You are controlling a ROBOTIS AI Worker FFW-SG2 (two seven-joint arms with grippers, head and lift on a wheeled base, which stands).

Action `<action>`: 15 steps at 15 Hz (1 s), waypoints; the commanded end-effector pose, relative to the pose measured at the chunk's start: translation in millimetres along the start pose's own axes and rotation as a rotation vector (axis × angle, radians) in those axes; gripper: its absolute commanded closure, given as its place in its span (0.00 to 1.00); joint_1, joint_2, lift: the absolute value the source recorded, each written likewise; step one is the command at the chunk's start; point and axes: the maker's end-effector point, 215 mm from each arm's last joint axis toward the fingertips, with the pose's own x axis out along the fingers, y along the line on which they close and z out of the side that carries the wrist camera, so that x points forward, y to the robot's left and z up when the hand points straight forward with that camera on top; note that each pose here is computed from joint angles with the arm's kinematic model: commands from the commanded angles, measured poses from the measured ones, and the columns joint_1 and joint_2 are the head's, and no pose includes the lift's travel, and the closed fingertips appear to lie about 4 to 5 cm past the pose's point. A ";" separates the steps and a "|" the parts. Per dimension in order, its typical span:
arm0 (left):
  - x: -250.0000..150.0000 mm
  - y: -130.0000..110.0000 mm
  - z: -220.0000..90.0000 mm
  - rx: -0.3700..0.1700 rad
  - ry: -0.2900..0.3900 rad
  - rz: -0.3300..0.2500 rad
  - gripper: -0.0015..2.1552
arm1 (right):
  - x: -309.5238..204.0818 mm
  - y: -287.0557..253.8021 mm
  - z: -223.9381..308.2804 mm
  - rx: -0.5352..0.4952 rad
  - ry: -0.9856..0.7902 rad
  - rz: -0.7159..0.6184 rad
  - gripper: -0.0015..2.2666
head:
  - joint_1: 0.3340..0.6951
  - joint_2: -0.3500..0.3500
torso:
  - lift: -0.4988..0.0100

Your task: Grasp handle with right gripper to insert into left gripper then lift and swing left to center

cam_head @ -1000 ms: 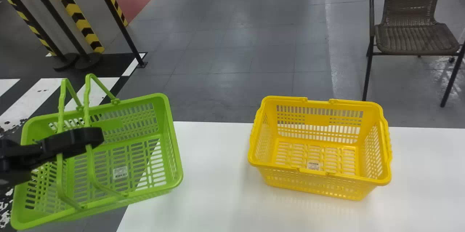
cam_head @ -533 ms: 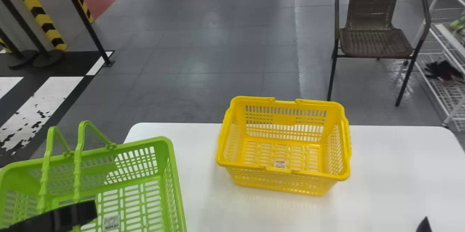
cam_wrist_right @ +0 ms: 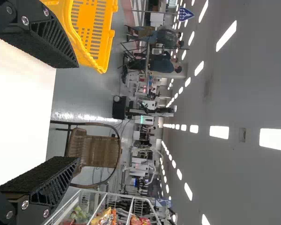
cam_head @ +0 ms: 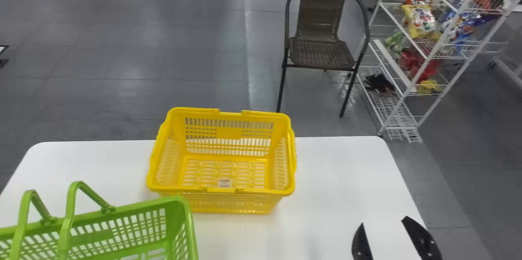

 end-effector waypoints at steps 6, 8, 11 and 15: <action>101.9 -8.4 -33.5 0.004 0.148 -0.099 0.99 | 2.6 15.8 16.5 0.020 -0.027 0.022 0.06 | 1.00 0.00 | 0.98; 118.0 -0.9 -38.9 0.002 0.169 -0.084 0.99 | 3.8 19.8 24.2 0.023 -0.040 0.030 0.06 | 1.00 0.00 | 0.98; 129.5 13.8 -43.1 -0.022 0.190 -0.062 0.99 | 3.6 28.6 31.3 0.025 -0.051 0.046 0.06 | 1.00 0.00 | 0.98; 135.0 18.5 -46.9 -0.027 0.204 -0.049 0.99 | 2.5 30.7 32.7 0.026 -0.048 0.051 0.06 | 1.00 0.00 | 0.98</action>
